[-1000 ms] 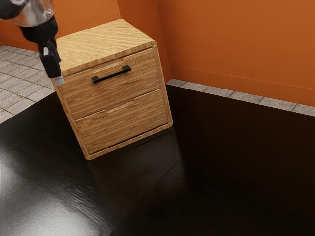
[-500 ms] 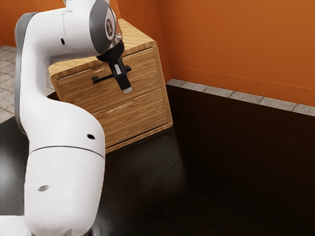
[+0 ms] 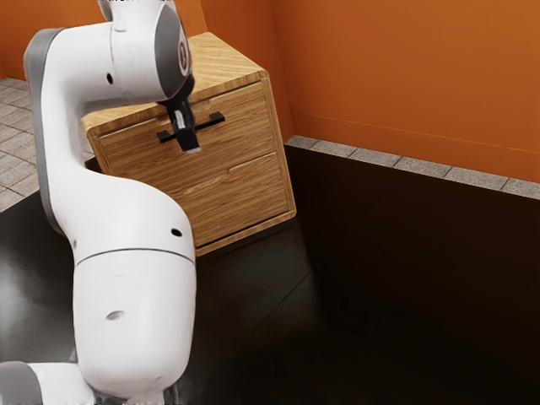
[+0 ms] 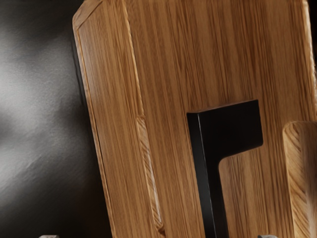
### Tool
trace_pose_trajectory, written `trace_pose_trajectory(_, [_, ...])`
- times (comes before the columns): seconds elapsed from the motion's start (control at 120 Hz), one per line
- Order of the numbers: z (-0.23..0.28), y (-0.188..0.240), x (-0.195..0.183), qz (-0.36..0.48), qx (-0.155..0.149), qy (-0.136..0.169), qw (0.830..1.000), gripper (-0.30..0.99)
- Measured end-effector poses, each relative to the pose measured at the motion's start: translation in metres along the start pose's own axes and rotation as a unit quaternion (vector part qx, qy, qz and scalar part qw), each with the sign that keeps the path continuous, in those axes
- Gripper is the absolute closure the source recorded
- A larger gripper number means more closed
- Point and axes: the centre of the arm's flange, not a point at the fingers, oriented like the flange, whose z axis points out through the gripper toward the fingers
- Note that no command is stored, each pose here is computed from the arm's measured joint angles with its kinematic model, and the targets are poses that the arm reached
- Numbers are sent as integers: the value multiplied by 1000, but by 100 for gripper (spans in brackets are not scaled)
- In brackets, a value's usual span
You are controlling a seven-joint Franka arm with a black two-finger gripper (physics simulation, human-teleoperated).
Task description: Pull the drawer handle with one arm to open the drawer
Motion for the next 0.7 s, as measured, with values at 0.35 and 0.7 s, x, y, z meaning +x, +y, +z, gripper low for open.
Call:
trace_pose_trajectory(0.35, [16,7,-2,40,2,-18,999,36])
trace_pose_trajectory(0.7, [20,7,-7,68,-2,-25,997,48])
